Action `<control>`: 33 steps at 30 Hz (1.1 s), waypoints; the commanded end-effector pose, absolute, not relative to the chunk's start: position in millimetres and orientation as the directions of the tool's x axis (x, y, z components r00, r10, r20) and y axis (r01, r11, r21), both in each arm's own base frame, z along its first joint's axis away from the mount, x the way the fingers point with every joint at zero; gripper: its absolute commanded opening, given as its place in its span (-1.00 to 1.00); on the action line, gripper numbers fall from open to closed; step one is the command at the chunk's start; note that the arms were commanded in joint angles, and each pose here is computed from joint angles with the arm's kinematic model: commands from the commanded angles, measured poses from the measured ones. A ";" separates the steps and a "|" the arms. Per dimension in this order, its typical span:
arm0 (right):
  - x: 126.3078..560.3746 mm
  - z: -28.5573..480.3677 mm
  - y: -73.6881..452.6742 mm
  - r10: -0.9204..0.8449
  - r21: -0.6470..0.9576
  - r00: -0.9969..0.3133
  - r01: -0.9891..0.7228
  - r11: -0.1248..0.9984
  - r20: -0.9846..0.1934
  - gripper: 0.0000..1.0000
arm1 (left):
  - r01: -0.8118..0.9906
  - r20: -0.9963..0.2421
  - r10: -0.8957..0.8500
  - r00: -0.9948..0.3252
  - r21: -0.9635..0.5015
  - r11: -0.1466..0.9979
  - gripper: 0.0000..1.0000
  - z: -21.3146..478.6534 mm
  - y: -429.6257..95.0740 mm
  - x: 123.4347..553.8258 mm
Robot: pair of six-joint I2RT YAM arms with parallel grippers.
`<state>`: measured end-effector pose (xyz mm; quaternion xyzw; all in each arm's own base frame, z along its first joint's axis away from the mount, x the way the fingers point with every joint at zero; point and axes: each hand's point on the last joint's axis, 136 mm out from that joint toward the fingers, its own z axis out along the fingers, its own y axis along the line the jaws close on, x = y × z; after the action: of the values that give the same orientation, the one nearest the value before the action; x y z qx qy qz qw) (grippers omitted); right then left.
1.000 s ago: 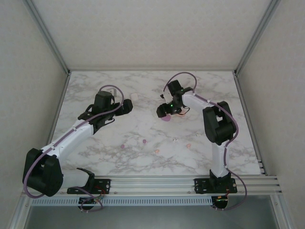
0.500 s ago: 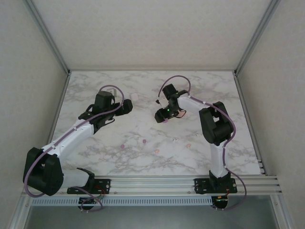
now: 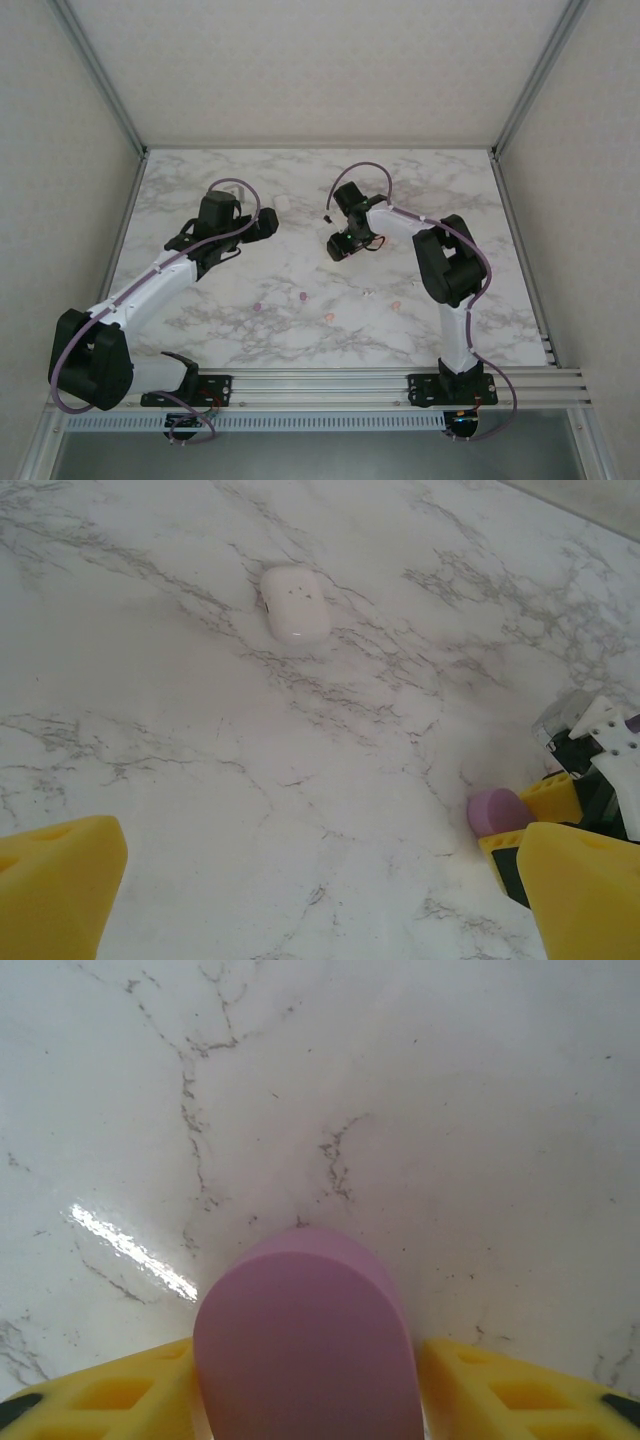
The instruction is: Insert wireless bluetooth earbuds into charging case
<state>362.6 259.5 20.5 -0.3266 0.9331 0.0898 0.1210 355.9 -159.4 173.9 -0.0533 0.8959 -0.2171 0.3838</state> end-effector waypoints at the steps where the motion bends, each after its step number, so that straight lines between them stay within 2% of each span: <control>1: 361.9 10.9 260.4 -0.615 0.057 -0.736 -0.653 0.755 -0.284 0.08 | 0.039 -0.657 -0.288 -0.697 -0.436 0.899 0.98 174.6 -156.9 357.2; 6: 362.0 19.4 266.0 -0.631 0.030 -0.701 -0.677 0.736 -0.331 -0.12 | 0.022 -0.650 -0.308 -0.695 -0.447 0.894 0.91 176.1 -155.8 357.4; 12: 362.6 83.0 276.1 -0.549 0.044 -0.620 -0.684 0.728 -0.560 -0.26 | 0.062 -0.619 -0.344 -0.706 -0.537 0.841 0.88 193.6 -171.1 356.1; 14: 356.9 115.6 281.6 -0.513 0.050 -0.549 -0.714 0.699 -0.660 -0.29 | 0.095 -0.605 -0.354 -0.713 -0.584 0.806 0.88 205.3 -180.9 354.3; 17: 339.8 173.3 291.5 -0.439 0.029 -0.366 -0.793 0.608 -0.821 -0.31 | 0.171 -0.585 -0.355 -0.729 -0.658 0.733 0.87 231.7 -200.4 349.9; 20: 323.7 220.6 293.4 -0.363 -0.050 -0.181 -0.838 0.544 -0.914 -0.38 | 0.253 -0.568 -0.330 -0.754 -0.714 0.652 0.83 257.9 -219.7 341.5; 23: 316.3 252.6 289.7 -0.335 -0.101 -0.101 -0.839 0.534 -0.937 -0.39 | 0.334 -0.570 -0.285 -0.770 -0.742 0.582 0.82 281.9 -238.0 327.9; 28: 307.0 281.7 290.2 -0.299 -0.105 -0.062 -0.853 0.512 -0.952 -0.39 | 0.431 -0.599 -0.223 -0.769 -0.744 0.510 0.78 309.7 -261.8 310.1; 33: 306.5 289.9 293.0 -0.283 -0.095 -0.059 -0.860 0.502 -0.957 -0.38 | 0.503 -0.623 -0.153 -0.767 -0.732 0.460 0.69 325.9 -288.2 297.8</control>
<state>309.9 284.9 262.8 -0.4110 0.7070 0.2520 0.5175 309.1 -271.3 304.8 0.0725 0.8088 -0.4823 0.3286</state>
